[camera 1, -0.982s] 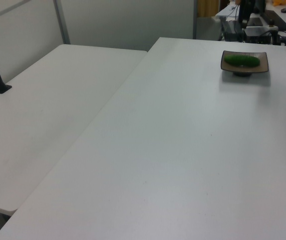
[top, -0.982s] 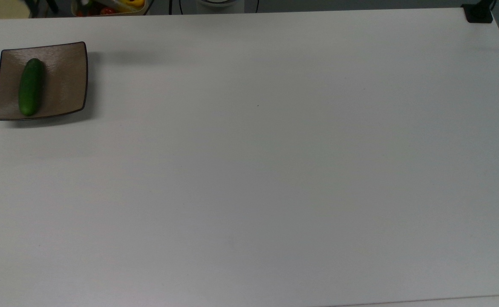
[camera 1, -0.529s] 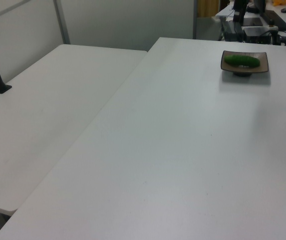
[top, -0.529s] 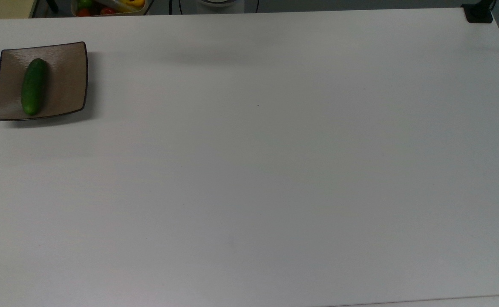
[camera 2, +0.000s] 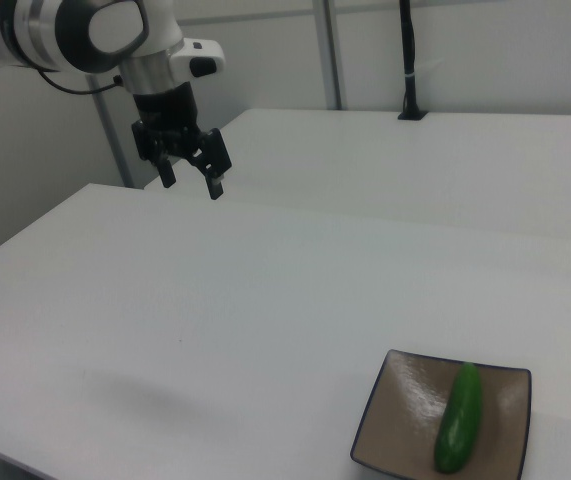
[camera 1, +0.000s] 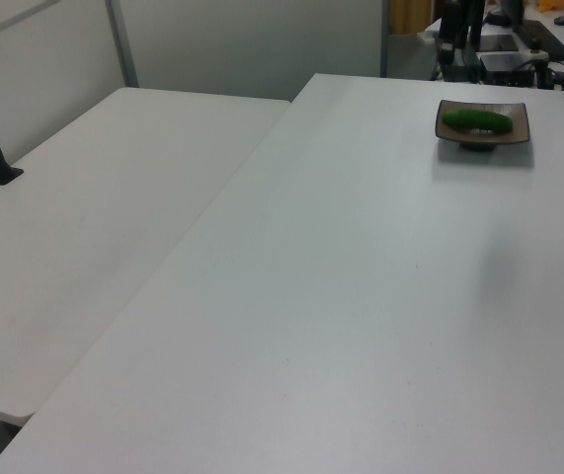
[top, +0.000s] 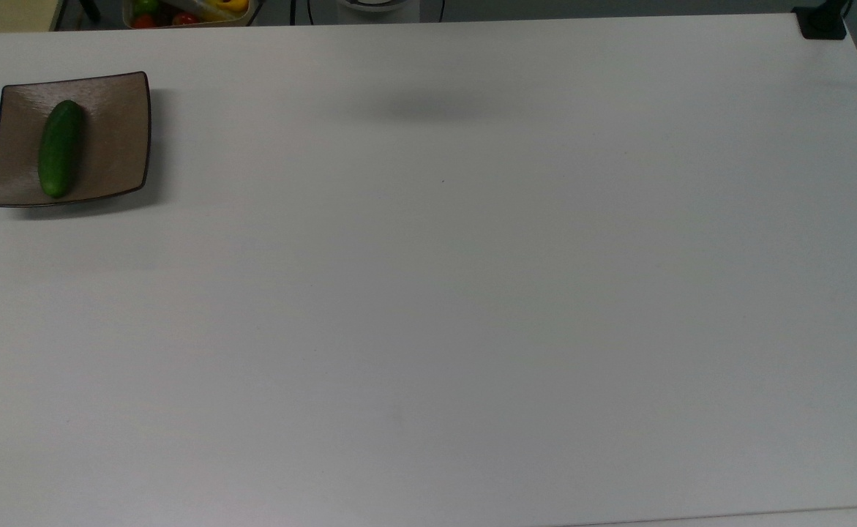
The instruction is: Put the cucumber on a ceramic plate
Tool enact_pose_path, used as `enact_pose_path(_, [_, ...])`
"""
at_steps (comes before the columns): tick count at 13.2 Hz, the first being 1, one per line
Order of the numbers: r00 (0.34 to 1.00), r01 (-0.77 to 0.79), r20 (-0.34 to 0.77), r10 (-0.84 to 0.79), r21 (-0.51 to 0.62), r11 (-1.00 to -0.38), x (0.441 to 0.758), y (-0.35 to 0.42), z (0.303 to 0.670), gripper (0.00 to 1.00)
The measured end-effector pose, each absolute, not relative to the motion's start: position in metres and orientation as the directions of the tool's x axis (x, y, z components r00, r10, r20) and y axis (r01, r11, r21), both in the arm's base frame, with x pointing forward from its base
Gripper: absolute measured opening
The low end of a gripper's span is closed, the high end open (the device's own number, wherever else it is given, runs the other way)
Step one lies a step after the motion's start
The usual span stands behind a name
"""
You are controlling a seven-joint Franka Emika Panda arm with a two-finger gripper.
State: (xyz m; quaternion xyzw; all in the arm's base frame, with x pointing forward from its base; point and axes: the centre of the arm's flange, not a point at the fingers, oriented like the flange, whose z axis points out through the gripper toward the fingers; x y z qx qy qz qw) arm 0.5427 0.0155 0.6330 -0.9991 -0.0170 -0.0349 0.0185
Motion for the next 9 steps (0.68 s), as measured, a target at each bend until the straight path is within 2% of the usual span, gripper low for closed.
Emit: enact_pose_path(9, [0.985,0.136,0.114,0.132,-0.027,-0.99,0.56,0.028,0.613,1.0])
